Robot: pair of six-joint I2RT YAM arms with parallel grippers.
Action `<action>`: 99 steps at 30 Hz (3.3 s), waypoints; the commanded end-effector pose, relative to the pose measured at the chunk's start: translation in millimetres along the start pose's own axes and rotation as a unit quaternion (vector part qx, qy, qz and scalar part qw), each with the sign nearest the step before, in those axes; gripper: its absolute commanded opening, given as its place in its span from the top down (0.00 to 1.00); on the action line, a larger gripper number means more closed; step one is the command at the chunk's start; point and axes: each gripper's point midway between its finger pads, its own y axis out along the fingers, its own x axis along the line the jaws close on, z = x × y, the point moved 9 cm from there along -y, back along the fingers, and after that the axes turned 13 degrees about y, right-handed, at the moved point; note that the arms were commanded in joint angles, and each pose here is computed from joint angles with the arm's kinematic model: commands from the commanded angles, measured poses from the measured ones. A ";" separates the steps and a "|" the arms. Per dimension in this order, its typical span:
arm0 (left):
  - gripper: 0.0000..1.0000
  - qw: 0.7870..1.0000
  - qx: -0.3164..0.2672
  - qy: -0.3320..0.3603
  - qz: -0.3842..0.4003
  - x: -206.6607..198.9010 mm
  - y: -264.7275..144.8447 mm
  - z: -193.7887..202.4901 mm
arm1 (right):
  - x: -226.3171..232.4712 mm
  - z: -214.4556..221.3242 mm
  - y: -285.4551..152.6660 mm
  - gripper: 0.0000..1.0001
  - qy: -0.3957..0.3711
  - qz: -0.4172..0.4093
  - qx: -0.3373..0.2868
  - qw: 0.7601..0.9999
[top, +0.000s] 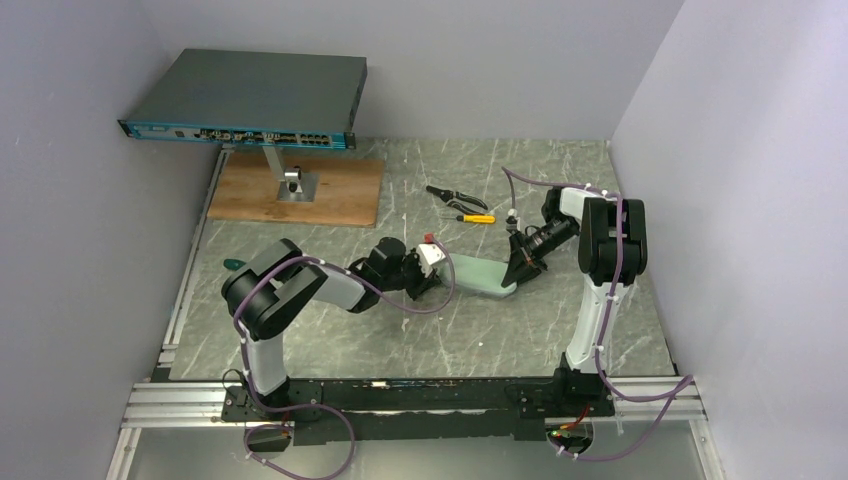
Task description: Open the umbrella
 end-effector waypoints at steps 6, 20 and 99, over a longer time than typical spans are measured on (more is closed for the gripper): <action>1.00 1.000 -0.011 -0.028 0.003 -6.6 -12.6 -4.9 | -22.9 -10.0 7.2 1.00 -0.045 0.075 -0.003 0.996; 1.00 0.995 0.016 0.069 -0.071 28.3 -36.4 3.9 | -4.2 -8.4 13.7 1.00 -0.202 0.126 0.051 0.970; 0.99 0.981 -0.031 0.190 0.017 11.8 8.1 -52.0 | 60.9 6.7 86.9 1.00 -0.417 0.117 0.252 0.865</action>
